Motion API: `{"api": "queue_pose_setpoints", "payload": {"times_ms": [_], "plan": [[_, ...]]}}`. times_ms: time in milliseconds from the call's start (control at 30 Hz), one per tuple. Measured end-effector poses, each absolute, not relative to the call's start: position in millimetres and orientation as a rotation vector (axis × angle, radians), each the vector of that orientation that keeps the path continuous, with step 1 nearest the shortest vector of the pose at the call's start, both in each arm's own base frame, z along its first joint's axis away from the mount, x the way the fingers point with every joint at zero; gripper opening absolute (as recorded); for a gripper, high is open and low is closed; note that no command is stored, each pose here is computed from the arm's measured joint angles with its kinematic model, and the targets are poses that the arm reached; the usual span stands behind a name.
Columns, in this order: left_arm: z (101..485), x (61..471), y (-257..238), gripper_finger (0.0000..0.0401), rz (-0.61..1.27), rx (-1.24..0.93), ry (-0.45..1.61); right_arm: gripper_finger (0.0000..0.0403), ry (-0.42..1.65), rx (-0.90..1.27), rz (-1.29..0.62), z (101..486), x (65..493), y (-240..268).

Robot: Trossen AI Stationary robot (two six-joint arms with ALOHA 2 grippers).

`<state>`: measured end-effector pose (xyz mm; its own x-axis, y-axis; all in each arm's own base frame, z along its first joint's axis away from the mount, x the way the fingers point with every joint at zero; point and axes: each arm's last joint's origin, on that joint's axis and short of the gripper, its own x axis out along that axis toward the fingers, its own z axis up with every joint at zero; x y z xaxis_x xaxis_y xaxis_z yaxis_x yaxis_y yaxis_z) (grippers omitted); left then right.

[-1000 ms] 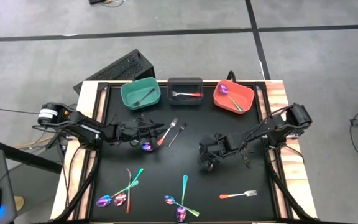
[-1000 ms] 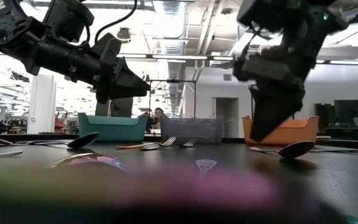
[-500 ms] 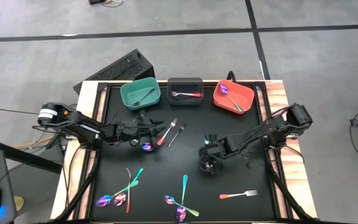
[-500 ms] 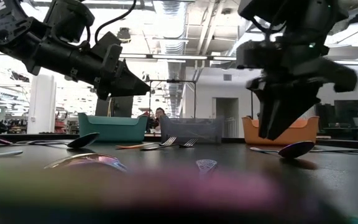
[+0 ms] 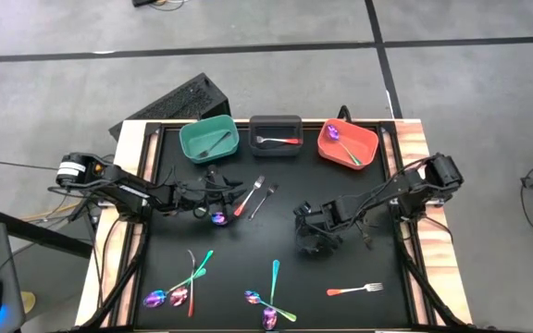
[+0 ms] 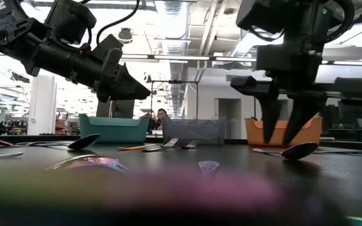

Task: Sort silverware by color (type)
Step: Put the blue spoon into the orange bin

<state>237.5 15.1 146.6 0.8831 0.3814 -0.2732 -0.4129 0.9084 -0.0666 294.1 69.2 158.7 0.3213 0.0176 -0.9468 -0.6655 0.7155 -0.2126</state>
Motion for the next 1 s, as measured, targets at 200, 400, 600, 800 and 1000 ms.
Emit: {"api": "queue_pose_setpoints", "payload": {"times_ms": [200,400,600,800,1000], "plan": [[145.7,237.3,15.1,0.0128,0.416,-0.127,0.268,0.0134,1.194,-0.625,0.509,157.9,293.8,60.5],[143.5,236.5,15.2,0.0128,0.422,-0.123,0.292,0.0134,1.183,-0.626,0.504,150.8,299.4,60.5],[142.3,236.0,15.3,0.0128,0.425,-0.122,0.305,0.0133,1.239,-0.665,0.551,136.3,301.2,60.9],[142.2,236.0,15.3,0.0128,0.428,-0.13,0.303,0.0122,1.249,-0.664,0.547,136.8,299.2,60.8],[142.6,235.9,15.6,0.0128,0.44,-0.124,0.3,0.0109,1.145,-0.638,0.493,168.2,302.1,60.9]]}}
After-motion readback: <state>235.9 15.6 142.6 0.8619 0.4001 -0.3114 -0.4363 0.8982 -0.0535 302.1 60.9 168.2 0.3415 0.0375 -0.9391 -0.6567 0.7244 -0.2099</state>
